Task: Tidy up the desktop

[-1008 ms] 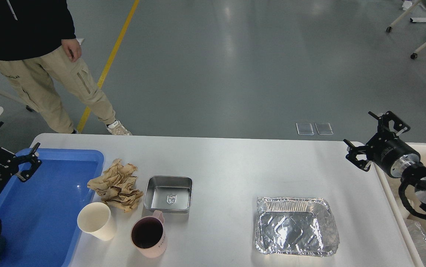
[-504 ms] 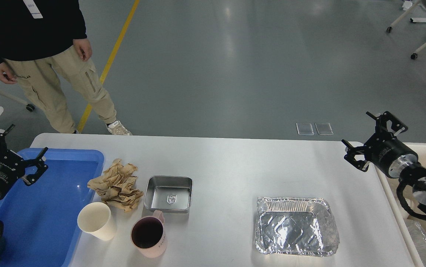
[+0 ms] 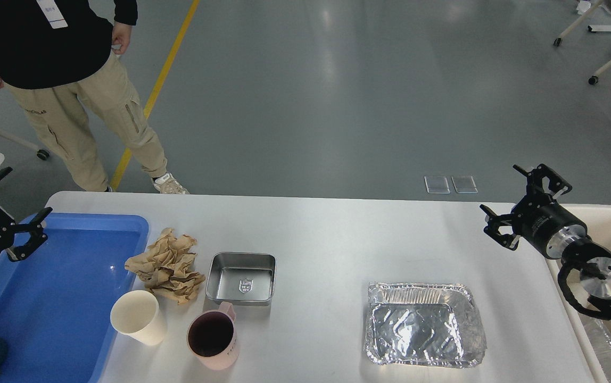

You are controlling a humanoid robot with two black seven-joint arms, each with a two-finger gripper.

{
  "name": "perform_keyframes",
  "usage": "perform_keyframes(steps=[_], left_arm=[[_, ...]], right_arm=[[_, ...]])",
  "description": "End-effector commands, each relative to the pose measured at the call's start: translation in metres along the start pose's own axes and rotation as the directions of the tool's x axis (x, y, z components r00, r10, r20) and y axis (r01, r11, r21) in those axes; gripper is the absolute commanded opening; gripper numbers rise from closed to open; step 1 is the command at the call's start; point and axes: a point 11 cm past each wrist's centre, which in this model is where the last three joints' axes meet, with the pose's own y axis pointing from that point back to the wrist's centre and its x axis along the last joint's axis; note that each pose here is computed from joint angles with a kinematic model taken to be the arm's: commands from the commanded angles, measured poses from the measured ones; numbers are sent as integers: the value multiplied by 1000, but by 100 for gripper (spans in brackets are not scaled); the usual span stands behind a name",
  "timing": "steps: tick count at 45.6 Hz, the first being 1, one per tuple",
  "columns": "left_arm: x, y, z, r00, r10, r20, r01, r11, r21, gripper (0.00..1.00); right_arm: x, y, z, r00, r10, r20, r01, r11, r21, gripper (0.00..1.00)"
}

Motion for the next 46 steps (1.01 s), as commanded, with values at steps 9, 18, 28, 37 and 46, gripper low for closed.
perform_keyframes(steps=[9, 18, 28, 37, 46], left_arm=[[-14, 14, 19, 941, -72, 330, 26, 990, 142, 97], [-19, 36, 50, 840, -112, 531, 44, 989, 140, 97], [-14, 62, 81, 704, -149, 694, -9, 976, 219, 97], [-10, 73, 102, 620, -122, 775, -90, 970, 224, 97], [1, 77, 93, 594, -61, 802, -192, 958, 214, 97]], right_arm=[[-4, -2, -2, 1000, -9, -10, 9, 1000, 2, 100], [-4, -1, -1, 1000, -2, -12, 2, 1000, 0, 100], [0, 1, -4, 1000, 6, -20, -5, 1000, 2, 100], [2, 2, 0, 1000, 11, -16, -11, 1000, -5, 100], [-1, 3, 1, 1000, 3, -15, -3, 1000, -7, 100]])
